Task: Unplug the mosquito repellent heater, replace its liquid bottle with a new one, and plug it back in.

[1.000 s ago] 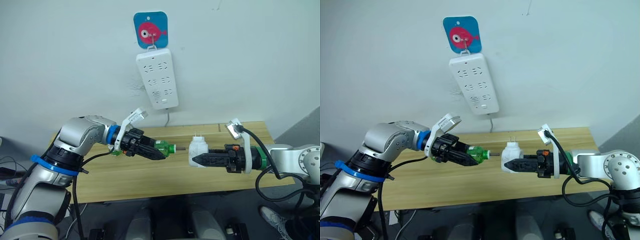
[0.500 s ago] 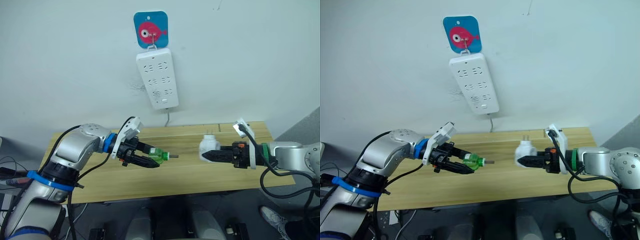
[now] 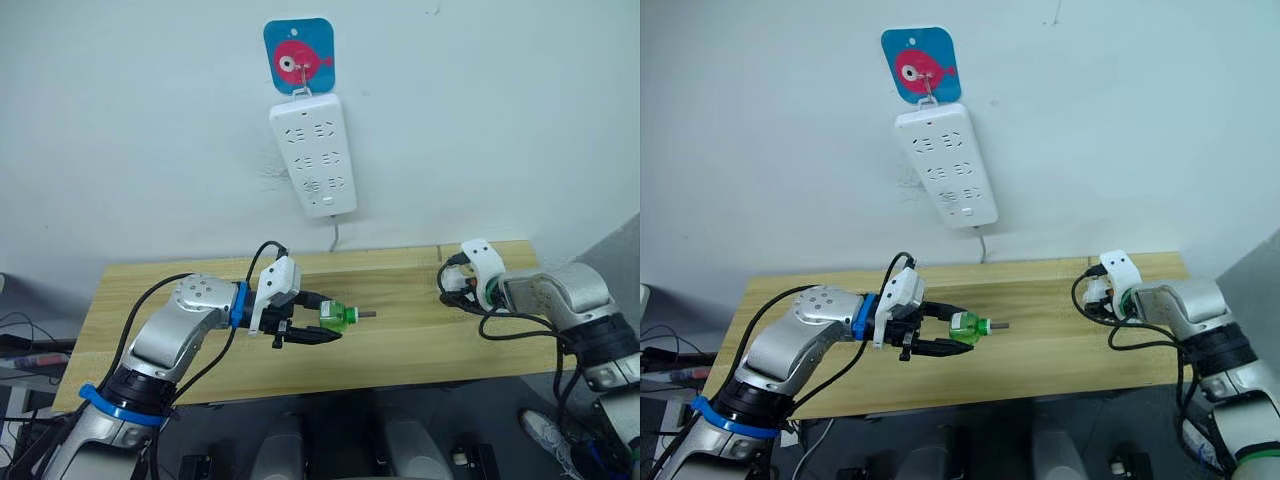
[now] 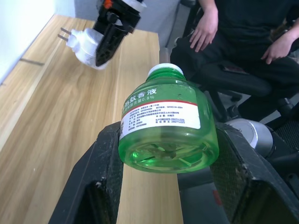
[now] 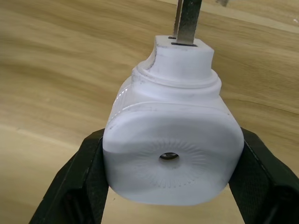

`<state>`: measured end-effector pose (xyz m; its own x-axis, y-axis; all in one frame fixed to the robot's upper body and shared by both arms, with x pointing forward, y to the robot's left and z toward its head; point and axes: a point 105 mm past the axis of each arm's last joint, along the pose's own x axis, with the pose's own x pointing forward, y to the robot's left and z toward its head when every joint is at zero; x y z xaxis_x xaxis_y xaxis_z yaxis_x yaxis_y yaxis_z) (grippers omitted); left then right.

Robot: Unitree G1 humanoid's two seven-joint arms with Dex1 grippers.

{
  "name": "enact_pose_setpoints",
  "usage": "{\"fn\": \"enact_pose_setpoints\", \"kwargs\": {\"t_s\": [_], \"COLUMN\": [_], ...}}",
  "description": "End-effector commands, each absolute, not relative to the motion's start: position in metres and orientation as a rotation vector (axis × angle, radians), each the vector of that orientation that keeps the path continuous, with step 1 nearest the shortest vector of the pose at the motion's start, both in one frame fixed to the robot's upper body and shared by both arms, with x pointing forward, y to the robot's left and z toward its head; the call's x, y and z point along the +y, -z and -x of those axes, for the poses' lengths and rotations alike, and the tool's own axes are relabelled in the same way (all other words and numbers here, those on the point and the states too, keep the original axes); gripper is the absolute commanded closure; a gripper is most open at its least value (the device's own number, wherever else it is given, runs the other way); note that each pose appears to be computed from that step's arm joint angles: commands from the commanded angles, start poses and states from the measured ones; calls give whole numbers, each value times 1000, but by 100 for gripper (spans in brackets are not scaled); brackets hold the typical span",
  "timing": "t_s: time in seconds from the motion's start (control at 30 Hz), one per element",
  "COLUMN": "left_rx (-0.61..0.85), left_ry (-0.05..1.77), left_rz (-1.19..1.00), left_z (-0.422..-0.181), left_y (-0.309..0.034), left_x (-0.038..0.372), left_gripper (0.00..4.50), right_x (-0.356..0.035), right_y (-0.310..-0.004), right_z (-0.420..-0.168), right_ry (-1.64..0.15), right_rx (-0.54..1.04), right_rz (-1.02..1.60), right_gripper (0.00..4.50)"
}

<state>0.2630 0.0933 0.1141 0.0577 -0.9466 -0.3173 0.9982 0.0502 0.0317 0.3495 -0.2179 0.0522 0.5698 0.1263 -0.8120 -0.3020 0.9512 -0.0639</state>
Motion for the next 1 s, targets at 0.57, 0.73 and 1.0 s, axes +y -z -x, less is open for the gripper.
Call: {"fn": "enact_pose_setpoints", "kwargs": {"t_s": [0.57,0.73,1.0], "left_rx": [185,116,-119], "left_ry": [1503,1439,1194], "left_rz": [-291,-234,-116], "left_z": [-261,-274,-304], "left_y": [-117,-128,-151], "left_x": [90,86,72], "left_gripper": [225,225,225], "right_x": [-244,-229,-154], "right_y": [-75,-129,-164], "right_z": [-368,-354,-276], "right_ry": [-124,-290,-685], "right_rx": [899,699,425], "right_rz": [101,4,-280], "right_gripper": [0,0,0]}}
